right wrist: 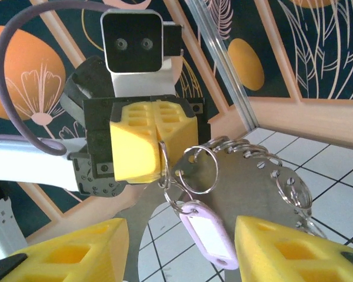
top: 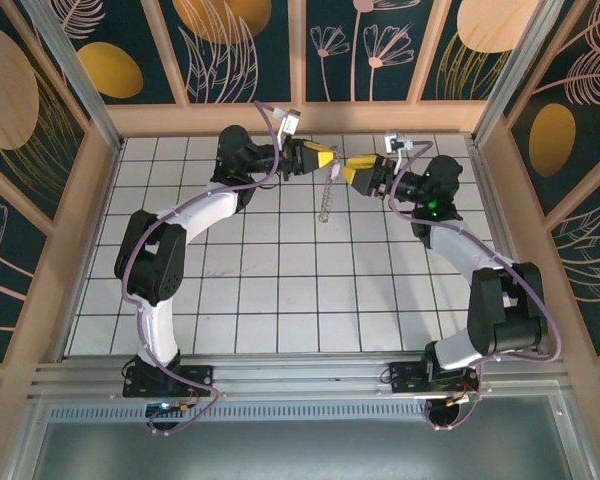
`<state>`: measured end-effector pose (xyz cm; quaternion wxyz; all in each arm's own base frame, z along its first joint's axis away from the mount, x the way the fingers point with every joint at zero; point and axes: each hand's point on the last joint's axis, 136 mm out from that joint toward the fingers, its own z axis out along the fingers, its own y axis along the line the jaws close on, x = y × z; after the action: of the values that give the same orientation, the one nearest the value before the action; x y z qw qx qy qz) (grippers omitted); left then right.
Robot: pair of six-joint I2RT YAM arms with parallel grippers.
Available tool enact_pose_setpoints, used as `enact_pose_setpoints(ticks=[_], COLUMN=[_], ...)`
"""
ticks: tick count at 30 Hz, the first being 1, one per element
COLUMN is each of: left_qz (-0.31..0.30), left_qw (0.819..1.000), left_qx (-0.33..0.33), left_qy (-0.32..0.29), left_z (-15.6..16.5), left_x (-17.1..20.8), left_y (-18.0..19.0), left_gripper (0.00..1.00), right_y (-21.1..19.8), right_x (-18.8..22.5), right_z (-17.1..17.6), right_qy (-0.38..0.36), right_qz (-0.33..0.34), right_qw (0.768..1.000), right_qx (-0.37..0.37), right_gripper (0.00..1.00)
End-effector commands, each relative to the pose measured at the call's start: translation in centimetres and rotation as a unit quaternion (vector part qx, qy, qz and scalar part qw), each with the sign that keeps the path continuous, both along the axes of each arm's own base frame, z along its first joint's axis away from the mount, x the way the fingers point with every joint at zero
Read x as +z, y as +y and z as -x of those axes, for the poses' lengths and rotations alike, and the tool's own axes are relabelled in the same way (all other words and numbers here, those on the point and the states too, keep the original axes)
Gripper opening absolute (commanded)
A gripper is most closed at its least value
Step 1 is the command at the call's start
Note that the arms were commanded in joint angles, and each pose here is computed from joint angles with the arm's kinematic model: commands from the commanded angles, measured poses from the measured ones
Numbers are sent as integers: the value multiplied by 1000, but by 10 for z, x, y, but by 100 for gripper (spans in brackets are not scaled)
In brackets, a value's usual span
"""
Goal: Put the keys on the keyring
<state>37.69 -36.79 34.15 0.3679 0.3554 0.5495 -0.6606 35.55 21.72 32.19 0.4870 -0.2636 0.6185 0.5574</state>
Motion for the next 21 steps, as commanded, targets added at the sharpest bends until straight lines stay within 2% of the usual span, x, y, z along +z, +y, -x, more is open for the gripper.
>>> enact_pose_setpoints(ticks=[1,7,10,16,21], left_qz=[18,27,29,37,49], left_qw=[999,998,998,998,998], left_qx=[-17,-33,-32,-18,-1], left_qy=[-38,-38,-36,-37,-44], left_z=[16,22,21,18,18], left_x=[22,27,28,31,38], left_y=[0,0,0,1,4], left_gripper=[0,0,0,0,0], right_y=[11,24,26,26,36], right_x=[9,1,-2,-6,-7], right_z=[4,6,10,17,24], right_qy=[-46,-49,-48,-44,-43], right_qz=[5,13,14,18,21], right_qw=[998,997,996,996,996], right_qx=[30,62,71,72,76], right_gripper=[51,49,40,1,0])
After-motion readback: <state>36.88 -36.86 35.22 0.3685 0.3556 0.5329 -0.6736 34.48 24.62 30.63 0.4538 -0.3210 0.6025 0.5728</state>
